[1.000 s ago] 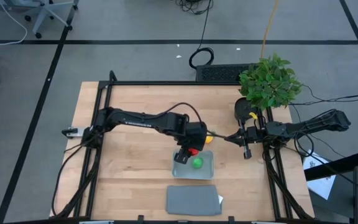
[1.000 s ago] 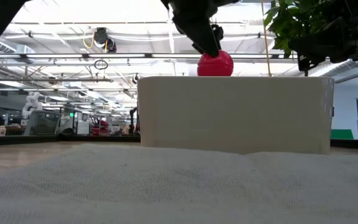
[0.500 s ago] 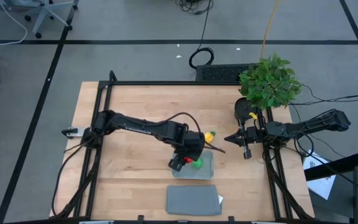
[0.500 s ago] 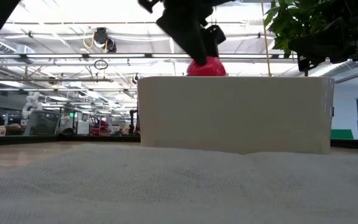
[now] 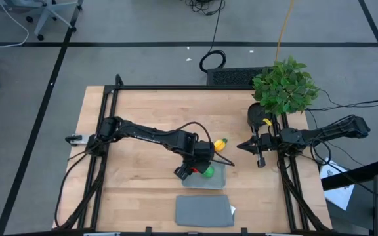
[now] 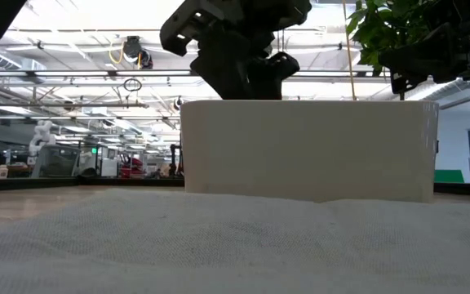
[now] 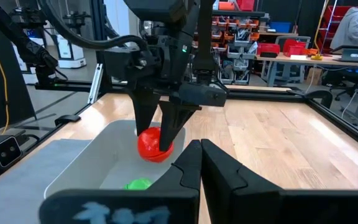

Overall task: Pick and placing Produce into tupperware
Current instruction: Put the red tomato into the gray bin

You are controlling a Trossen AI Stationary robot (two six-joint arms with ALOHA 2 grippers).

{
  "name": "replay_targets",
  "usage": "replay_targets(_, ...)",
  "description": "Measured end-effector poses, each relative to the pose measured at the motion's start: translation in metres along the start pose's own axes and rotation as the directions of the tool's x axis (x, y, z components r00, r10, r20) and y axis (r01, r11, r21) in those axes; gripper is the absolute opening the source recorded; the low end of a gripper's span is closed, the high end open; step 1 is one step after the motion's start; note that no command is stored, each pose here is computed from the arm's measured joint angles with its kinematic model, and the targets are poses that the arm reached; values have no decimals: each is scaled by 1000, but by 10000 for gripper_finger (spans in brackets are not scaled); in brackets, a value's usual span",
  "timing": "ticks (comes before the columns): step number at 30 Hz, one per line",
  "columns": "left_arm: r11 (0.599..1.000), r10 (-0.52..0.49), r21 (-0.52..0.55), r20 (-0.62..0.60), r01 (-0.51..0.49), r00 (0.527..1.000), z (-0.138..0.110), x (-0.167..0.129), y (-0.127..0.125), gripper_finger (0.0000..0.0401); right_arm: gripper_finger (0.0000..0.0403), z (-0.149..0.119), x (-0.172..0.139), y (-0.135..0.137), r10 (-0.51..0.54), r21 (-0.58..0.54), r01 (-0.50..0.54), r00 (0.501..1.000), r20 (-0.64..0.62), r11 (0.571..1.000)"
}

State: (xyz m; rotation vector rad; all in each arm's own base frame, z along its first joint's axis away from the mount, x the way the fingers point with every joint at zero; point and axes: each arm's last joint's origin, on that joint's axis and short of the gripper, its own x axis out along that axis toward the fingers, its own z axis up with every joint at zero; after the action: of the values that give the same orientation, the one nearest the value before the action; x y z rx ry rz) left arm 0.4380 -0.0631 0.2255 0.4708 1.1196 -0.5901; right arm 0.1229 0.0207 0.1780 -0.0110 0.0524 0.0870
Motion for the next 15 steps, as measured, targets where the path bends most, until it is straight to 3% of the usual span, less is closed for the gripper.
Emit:
replay_targets(7, 999, 18, 46, 31, -19, 999, 3, 0, 2, 228, 0, 0, 0, 0, 0, 0, 0, 1000, 0, 1000)
replay_targets(15, 998, -41, 57, 23, 40, 999, -6, 14, -3, 228, 0, 0, 0, 0, 0, 0, 0, 1000, -1, 1000)
